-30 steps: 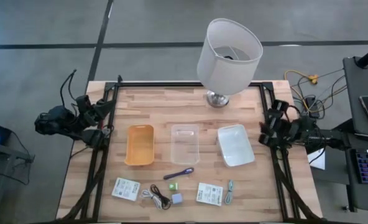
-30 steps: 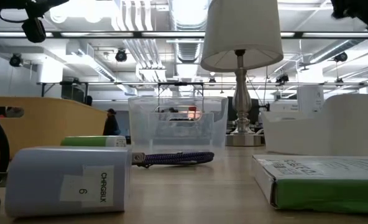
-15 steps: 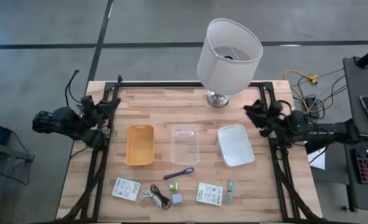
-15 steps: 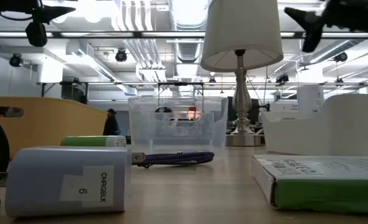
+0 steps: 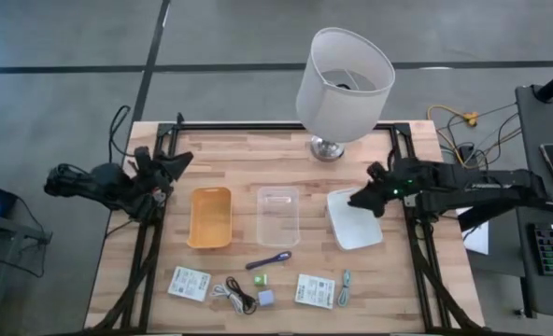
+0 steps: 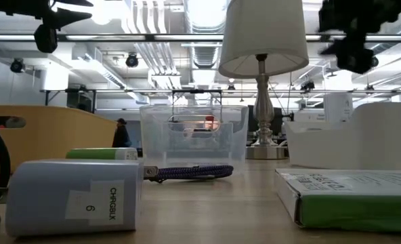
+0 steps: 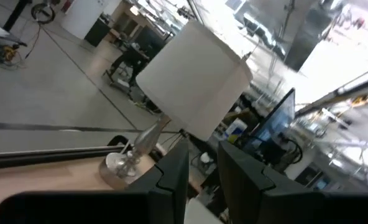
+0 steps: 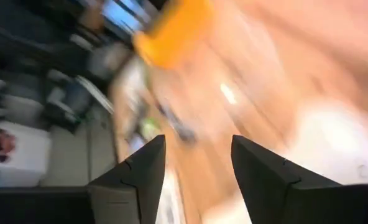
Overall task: Pick and place items into bin
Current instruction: Put the gray charger cable into the yellow bin
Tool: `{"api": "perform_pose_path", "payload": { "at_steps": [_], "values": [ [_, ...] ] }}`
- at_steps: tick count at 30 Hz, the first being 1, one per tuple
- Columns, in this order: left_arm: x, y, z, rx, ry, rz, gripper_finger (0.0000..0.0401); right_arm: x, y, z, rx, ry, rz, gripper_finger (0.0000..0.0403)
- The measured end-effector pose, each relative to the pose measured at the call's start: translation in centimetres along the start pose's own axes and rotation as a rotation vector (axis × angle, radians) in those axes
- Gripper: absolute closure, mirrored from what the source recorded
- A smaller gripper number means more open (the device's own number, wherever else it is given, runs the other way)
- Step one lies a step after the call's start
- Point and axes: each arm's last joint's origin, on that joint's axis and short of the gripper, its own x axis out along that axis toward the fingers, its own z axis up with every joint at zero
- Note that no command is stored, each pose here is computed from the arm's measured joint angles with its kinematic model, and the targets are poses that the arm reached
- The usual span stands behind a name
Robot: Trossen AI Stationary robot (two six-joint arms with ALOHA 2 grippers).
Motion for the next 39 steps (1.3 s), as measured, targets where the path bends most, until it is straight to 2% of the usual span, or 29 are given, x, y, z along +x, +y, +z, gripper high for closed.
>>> {"api": "perform_pose_path", "payload": {
  "at_steps": [3, 7, 10, 14, 17, 20, 22, 24, 27, 31, 39],
  "values": [
    [0.4, -0.1, -0.6, 0.031, 0.031, 0.013, 0.0323, 0.9, 0.1, -0.1, 0.101, 0.1, -0.114, 0.0213],
    [0.8, 0.1, -2.1, 0.053, 0.163, 0.022, 0.0288, 2.9, 1.3, -1.0, 0.13, 0.266, -0.235, 0.018],
    [0.9, 0.0, -3.1, 0.023, 0.317, -0.068, 0.0258, 4.9, 2.8, -2.3, 0.156, 0.392, -0.339, 0.0156],
    [1.0, -0.5, -3.7, 0.017, 0.411, -0.159, 0.0241, 6.8, 6.4, -4.2, 0.225, 0.487, -0.401, 0.0133],
    [1.1, -0.6, -3.9, 0.028, 0.447, -0.191, 0.0239, 7.7, 8.9, -5.9, 0.308, 0.474, -0.503, 0.0126],
    [1.1, -0.6, -4.3, 0.052, 0.492, -0.224, 0.0239, 8.0, 10.5, -7.7, 0.449, 0.451, -0.675, 0.0124],
    [1.0, -0.5, -4.4, 0.058, 0.518, -0.234, 0.0239, 8.3, 11.4, -9.1, 0.493, 0.412, -0.757, 0.0124],
    [1.0, -0.4, -4.5, 0.065, 0.536, -0.234, 0.0239, 9.0, 12.5, -10.4, 0.495, 0.401, -0.764, 0.0124],
    [0.8, -0.2, -4.8, 0.094, 0.567, -0.228, 0.0239, 10.6, 13.8, -12.5, 0.474, 0.463, -0.786, 0.013],
    [0.8, -0.1, -4.9, 0.144, 0.586, -0.252, 0.0239, 13.5, 14.2, -15.4, 0.531, 0.51, -0.906, 0.0146],
    [0.5, 0.1, -4.9, 0.167, 0.617, -0.267, 0.0239, 18.3, 14.4, -17.4, 0.69, 0.386, -1.024, 0.0166]
  ]
}}
